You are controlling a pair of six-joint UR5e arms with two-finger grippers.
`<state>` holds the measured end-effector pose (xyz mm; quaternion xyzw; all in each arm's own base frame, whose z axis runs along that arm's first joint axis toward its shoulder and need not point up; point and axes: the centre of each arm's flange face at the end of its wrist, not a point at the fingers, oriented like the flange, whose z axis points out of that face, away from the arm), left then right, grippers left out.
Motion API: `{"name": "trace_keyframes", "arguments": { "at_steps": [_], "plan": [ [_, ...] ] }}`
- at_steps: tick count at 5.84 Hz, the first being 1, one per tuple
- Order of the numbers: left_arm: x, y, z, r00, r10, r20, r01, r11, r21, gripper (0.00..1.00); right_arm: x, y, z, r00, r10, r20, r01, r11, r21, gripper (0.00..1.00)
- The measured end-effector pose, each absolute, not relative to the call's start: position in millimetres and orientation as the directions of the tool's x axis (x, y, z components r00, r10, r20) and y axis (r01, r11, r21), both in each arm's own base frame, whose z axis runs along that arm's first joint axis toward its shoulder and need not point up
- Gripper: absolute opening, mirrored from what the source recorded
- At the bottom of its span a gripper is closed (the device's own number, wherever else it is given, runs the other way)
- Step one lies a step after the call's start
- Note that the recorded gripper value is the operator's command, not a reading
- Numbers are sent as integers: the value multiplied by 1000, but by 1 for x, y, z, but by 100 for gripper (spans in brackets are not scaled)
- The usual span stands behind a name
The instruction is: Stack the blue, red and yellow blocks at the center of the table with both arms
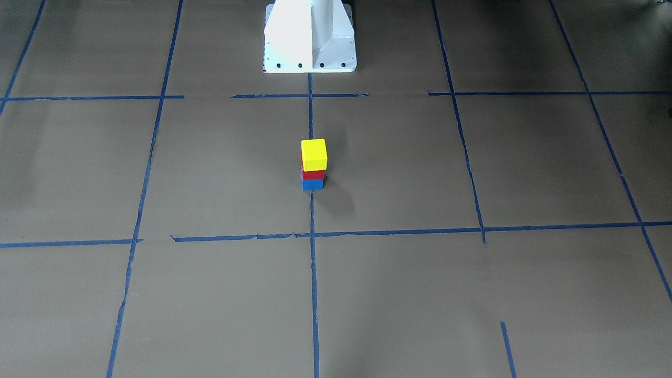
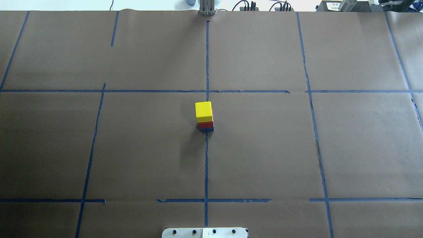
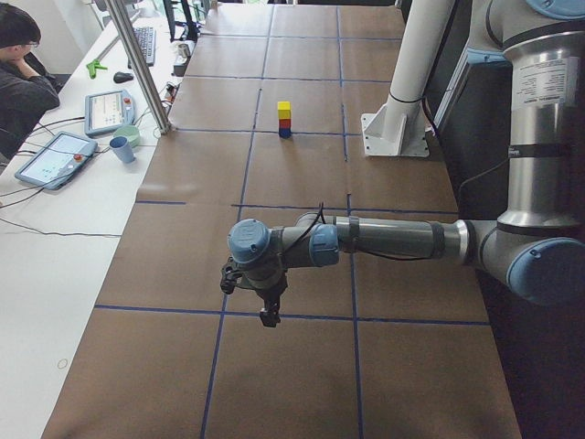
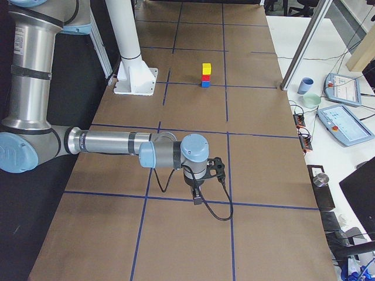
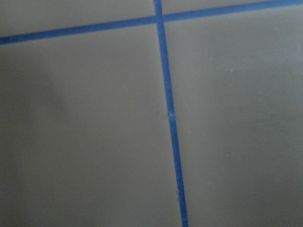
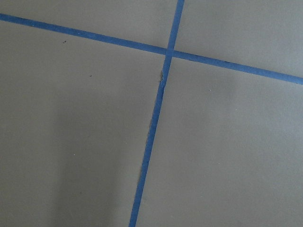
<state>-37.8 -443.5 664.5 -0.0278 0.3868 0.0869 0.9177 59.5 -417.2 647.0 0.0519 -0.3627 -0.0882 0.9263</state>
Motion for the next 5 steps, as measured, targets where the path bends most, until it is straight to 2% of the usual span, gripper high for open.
{"name": "trace_keyframes", "arguments": {
  "at_steps": [5],
  "plan": [
    [-40,-441,658,690,168,-705,-176,982,61,100,59,-417,649,721,-201,663,128,979,157,100]
  ]
}}
